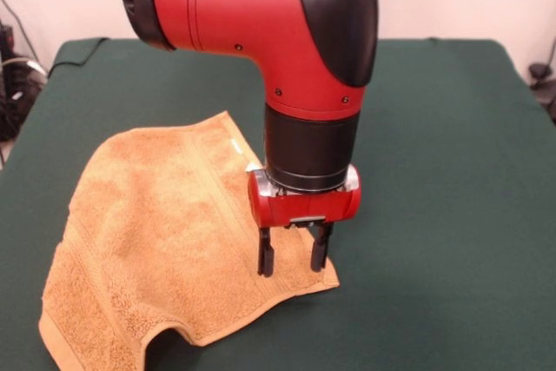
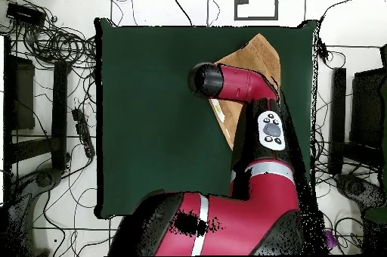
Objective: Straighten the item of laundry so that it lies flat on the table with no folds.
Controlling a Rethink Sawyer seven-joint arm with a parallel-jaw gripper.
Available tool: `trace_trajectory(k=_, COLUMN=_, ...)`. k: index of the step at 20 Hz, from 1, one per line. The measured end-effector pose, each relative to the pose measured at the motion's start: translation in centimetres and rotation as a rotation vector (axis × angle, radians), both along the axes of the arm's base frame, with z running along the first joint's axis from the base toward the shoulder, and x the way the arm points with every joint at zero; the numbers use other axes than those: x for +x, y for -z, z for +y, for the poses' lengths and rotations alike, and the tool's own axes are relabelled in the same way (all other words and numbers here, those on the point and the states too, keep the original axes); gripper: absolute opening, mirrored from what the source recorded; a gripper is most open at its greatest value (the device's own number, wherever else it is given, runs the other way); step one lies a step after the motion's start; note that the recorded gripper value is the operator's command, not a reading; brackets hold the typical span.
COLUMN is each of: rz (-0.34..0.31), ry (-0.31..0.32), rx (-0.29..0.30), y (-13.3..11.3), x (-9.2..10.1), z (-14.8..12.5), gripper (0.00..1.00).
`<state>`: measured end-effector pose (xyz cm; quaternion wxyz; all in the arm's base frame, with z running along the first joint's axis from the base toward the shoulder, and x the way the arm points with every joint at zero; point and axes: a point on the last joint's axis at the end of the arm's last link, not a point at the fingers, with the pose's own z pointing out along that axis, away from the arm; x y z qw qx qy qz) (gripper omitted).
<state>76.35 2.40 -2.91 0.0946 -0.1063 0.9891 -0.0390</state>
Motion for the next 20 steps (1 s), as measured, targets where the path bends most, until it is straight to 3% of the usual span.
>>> trace_trajectory(k=20, rz=0.015, ry=0.066, rx=0.032, y=1.7, x=-0.8, z=-1.9, gripper=1.0)
